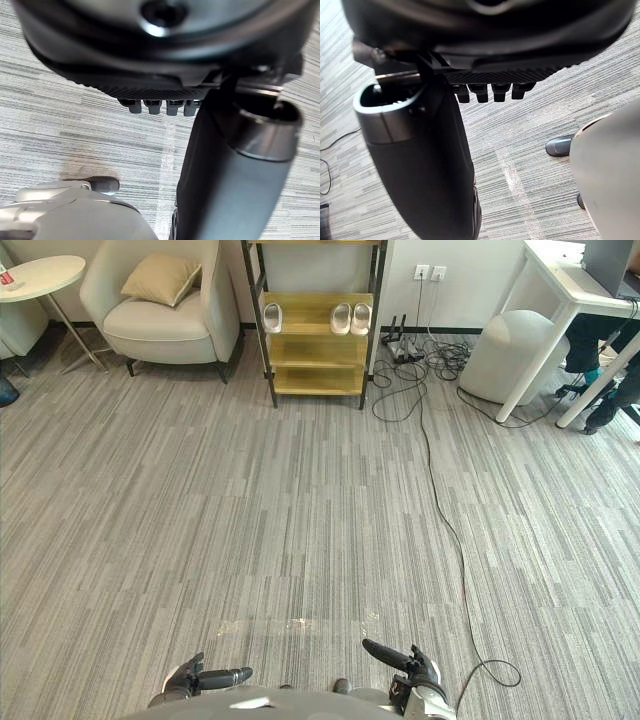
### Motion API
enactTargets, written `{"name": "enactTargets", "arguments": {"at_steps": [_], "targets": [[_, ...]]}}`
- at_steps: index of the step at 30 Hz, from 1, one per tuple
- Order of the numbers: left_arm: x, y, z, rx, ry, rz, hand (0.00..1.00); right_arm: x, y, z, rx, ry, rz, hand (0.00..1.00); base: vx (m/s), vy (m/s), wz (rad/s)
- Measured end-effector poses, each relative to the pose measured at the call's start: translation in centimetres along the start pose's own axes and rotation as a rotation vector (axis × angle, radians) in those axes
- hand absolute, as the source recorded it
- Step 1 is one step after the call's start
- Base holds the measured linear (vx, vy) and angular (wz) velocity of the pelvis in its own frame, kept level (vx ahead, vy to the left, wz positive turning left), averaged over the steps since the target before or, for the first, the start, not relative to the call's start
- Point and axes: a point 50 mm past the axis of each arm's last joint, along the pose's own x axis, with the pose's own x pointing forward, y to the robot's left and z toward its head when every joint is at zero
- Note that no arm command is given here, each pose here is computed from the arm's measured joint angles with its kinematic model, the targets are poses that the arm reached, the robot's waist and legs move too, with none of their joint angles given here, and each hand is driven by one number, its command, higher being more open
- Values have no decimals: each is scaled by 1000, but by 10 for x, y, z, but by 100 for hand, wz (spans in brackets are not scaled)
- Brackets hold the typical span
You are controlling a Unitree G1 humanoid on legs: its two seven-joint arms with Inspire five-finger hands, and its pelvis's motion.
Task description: Organize the slippers on the shoe rack
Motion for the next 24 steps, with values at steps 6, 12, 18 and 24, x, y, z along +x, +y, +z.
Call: {"name": "enactTargets", "arguments": {"at_steps": [6,12,18,24], "targets": [[0,1,2,20,-4,5,100,0,1,0,-7,-3,5,100,-3,-6,0],[2,2,12,31,-34,7,100,0,1,3,7,-16,3,100,-26,-48,-7],[2,-2,27,-120,-107,20,100,-1,-6,8,19,-47,-28,100,121,-45,-18],[3,-5,35,-123,-136,11,100,1,-9,7,4,-22,-47,100,475,241,-40]]}}
